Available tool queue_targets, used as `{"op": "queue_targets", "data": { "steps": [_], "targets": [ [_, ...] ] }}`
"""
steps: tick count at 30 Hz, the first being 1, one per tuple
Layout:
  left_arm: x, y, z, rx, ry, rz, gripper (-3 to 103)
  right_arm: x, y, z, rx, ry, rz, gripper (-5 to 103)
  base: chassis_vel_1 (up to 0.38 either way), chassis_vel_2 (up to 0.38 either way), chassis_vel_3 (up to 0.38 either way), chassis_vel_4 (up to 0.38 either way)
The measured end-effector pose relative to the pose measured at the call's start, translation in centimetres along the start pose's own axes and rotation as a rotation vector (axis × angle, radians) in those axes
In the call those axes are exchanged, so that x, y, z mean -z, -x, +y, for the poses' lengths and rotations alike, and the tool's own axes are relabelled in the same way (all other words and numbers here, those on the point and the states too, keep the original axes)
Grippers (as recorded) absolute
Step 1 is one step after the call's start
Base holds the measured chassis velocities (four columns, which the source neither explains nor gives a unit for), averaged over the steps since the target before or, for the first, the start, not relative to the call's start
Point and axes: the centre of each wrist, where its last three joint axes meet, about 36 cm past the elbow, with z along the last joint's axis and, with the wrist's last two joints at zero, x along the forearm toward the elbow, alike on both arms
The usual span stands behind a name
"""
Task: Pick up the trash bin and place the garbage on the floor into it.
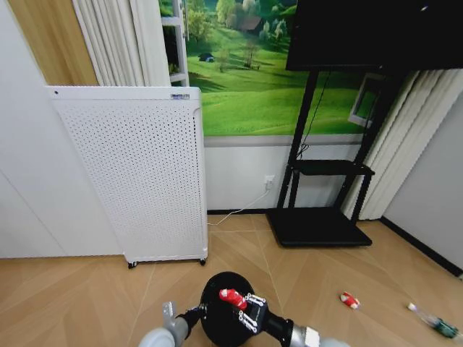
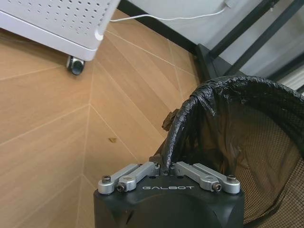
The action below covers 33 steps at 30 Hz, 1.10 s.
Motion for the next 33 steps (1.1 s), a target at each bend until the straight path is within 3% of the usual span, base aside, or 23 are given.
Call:
{"op": "queue_targets", "data": {
  "steps": [8, 13, 15, 16, 18, 19, 21, 24, 27, 30, 32, 33],
  "targets": [
    [-0.8, -0.2, -0.6, -0.015, -0.021, 0.010, 1, -1.2, 0.7, 0.8, -0.015, 0.017, 0.006, 25, 0.000, 0.000, 0.000, 0.000],
    [-1.3, -0.2, -0.7, -0.010, -0.042, 0.010, 1, -0.7, 0.9, 1.0, -0.017, 0.019, -0.009, 41, 0.000, 0.000, 0.000, 0.000],
    [-1.6, -0.2, -0.6, -0.006, -0.047, 0.012, 1, -0.7, 0.9, 1.0, -0.015, 0.019, -0.008, 52, 0.000, 0.000, 0.000, 0.000],
    [-1.6, -0.2, -0.6, -0.006, -0.047, 0.012, 1, -0.7, 0.9, 1.0, -0.015, 0.019, -0.008, 52, 0.000, 0.000, 0.000, 0.000],
    [-1.9, -0.2, -0.6, -0.002, -0.053, 0.011, 1, -0.7, 0.8, 1.1, -0.015, 0.018, -0.007, 63, 0.000, 0.000, 0.000, 0.000],
    [-1.9, -0.2, -0.6, -0.002, -0.053, 0.011, 1, -0.7, 0.8, 1.1, -0.015, 0.018, -0.007, 63, 0.000, 0.000, 0.000, 0.000],
    [-2.1, -0.2, -0.4, 0.005, -0.058, 0.011, 1, -0.5, 0.7, 1.1, -0.016, 0.017, -0.012, 74, 0.000, 0.000, 0.000, 0.000],
    [-2.0, -0.2, -0.3, 0.009, -0.061, 0.008, 1, -0.4, 0.6, 1.1, -0.021, 0.018, -0.017, 79, 0.000, 0.000, 0.000, 0.000],
    [-1.0, -0.5, 0.5, 0.037, -0.088, -0.032, 1, 0.2, -0.1, -0.1, -0.077, 0.020, -0.036, 95, 0.000, 0.000, 0.000, 0.000],
    [-0.9, -0.5, 0.7, 0.043, -0.093, -0.039, 1, 0.3, -0.3, -0.4, -0.088, 0.021, -0.037, 95, 0.000, 0.000, 0.000, 0.000],
    [0.6, -0.7, 2.0, 0.093, -0.129, -0.106, 1, 0.6, -1.0, -2.2, -0.154, 0.020, -0.040, 100, 0.000, 0.000, 0.000, 0.000],
    [0.6, -0.7, 2.0, 0.093, -0.129, -0.106, 1, 0.6, -1.0, -2.2, -0.154, 0.020, -0.040, 100, 0.000, 0.000, 0.000, 0.000]
  ]
}}
